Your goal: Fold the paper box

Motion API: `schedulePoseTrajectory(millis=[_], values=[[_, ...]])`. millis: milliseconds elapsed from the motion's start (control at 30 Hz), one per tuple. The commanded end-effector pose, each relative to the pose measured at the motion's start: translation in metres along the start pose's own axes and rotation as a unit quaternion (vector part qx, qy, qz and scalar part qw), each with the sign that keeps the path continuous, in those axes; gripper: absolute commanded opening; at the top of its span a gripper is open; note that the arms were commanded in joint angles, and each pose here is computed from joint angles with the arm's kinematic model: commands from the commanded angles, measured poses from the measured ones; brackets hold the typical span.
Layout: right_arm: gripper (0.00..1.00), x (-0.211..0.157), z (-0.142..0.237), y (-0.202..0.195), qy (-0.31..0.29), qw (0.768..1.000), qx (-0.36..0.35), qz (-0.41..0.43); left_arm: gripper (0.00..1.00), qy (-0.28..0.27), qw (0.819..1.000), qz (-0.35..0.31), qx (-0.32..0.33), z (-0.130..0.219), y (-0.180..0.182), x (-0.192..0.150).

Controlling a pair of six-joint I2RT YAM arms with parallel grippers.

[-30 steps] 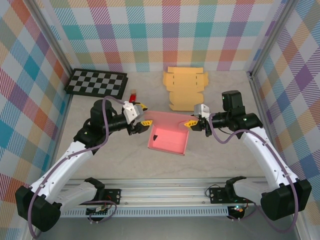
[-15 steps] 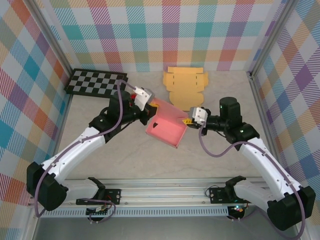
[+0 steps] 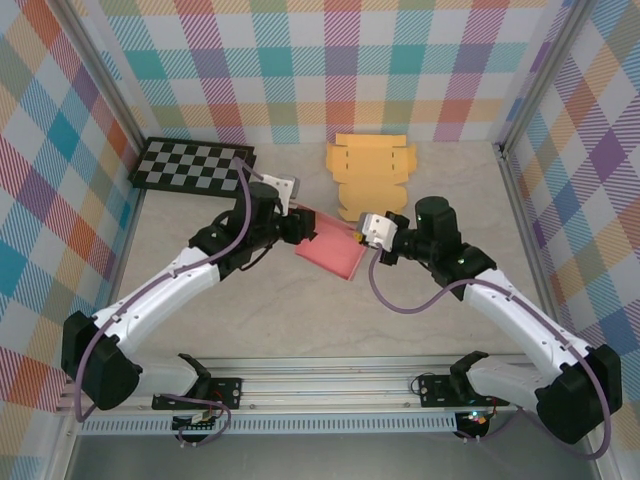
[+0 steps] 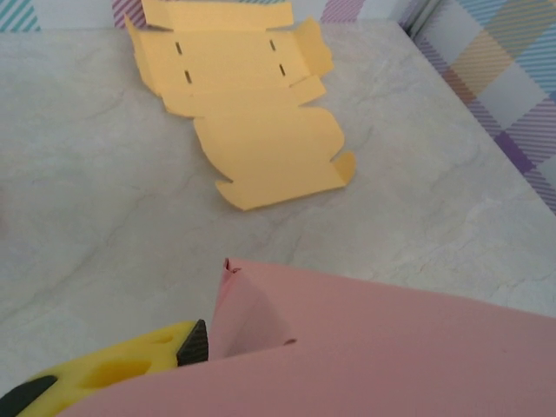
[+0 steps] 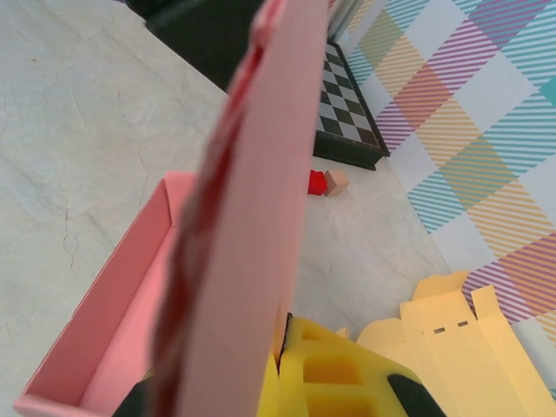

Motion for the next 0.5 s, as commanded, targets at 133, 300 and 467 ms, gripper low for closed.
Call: schedulePoseTrajectory(millis=[133, 300, 467], values=[[0.00, -0.017, -0.010, 0.002, 0.043, 0.998, 0.020, 0.035, 0.56, 0.082, 0.993, 0.055, -0.058, 0.053, -0.012, -0.003], [0.00, -0.024, -0.013, 0.012, 0.043, 0.996, 0.060, 0.045, 0.63, 0.139, 0.988, 0.062, 0.004, 0.077, 0.006, -0.019], [0.00, -0.019, -0.012, 0.025, 0.000, 0.992, 0.121, 0.028, 0.78, 0.091, 0.988, 0.117, 0.039, 0.092, 0.044, 0.002]])
Point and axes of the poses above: each hand's point on the last joint's axis, 136 mm out from that joint toward the fingers, its own z axis back along the fingers, its own y axis along the line the jaws close on, x = y × z, the point moved 8 cm from there along z, back along the fingers, and after that the axes turned 12 degrees about -z, right-handed, at the moved point
